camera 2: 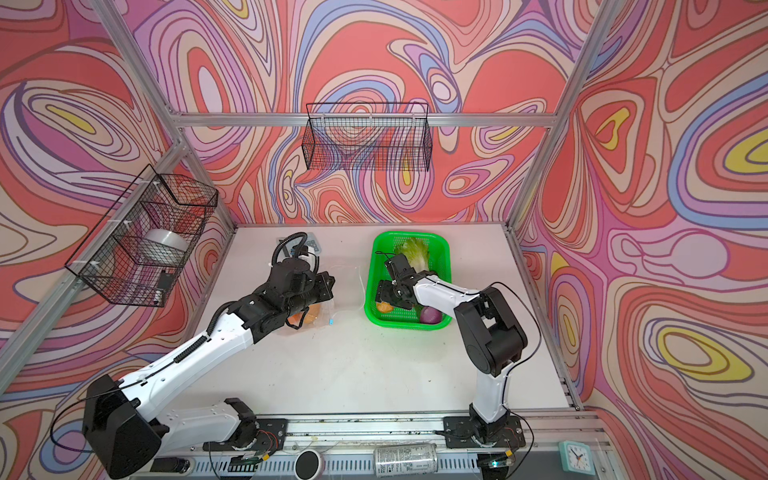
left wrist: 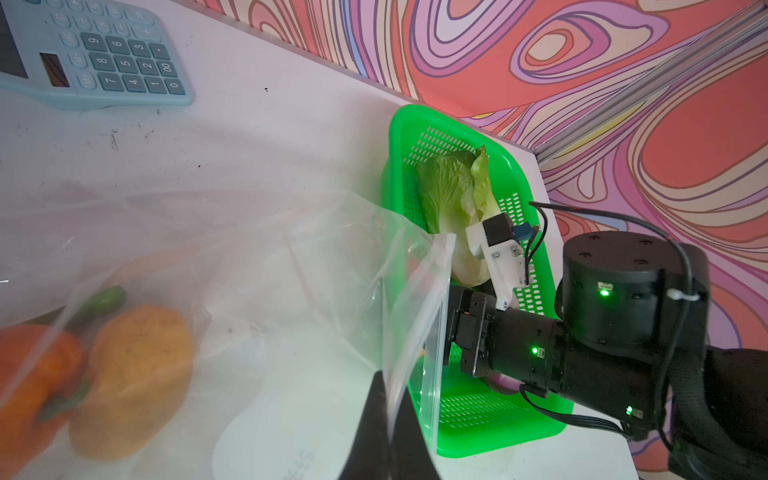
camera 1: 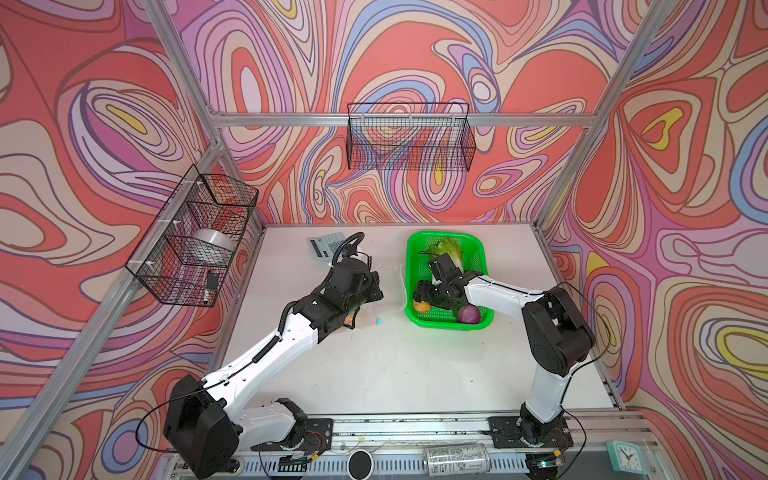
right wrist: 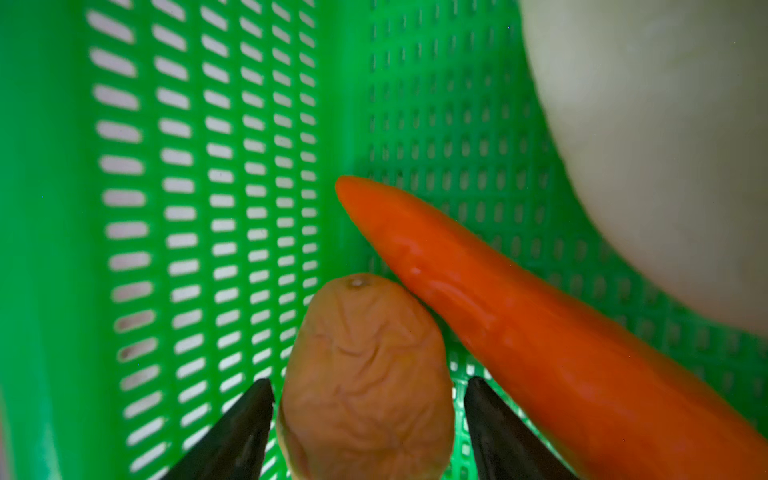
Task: Place the food in the zip-top bag and seal the zipper
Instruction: 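Move the right gripper back into the basket and grasp the brown potato, then carry the brown potato into the bag opening beside the left gripper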
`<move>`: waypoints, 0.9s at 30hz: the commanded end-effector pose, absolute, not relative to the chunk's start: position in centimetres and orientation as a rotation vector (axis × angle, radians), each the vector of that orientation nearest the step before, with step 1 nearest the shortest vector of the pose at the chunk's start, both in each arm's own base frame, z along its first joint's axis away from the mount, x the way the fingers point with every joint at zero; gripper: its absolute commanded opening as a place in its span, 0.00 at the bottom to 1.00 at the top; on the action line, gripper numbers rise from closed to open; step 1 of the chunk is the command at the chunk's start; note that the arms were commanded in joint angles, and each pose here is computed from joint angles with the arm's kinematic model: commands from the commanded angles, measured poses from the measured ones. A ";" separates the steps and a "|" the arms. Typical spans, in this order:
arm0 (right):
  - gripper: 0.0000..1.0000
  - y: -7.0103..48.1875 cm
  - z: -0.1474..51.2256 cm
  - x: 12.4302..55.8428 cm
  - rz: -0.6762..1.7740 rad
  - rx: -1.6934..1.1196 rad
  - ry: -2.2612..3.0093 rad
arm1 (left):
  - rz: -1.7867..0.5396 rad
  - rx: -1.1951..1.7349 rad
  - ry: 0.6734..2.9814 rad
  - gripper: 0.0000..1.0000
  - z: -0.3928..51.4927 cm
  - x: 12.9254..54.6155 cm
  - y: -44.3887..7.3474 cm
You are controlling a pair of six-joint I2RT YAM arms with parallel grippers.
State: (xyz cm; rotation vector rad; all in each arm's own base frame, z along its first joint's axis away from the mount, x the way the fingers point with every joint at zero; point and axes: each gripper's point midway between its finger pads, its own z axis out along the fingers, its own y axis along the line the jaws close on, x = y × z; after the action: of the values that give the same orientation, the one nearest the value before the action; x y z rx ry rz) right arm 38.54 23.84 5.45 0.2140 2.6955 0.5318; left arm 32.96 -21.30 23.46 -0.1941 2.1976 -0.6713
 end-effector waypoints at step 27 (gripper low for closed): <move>0.55 21.2 11.3 39.1 0.443 0.178 2.571 | -0.697 -0.220 2.176 0.00 24.2 33.1 -21.3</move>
State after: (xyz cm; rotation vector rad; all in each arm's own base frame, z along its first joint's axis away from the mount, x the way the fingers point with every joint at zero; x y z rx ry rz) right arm 37.85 22.18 7.31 0.1921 2.6672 0.4692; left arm 32.93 -21.33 23.45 -0.1936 2.1989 -0.6737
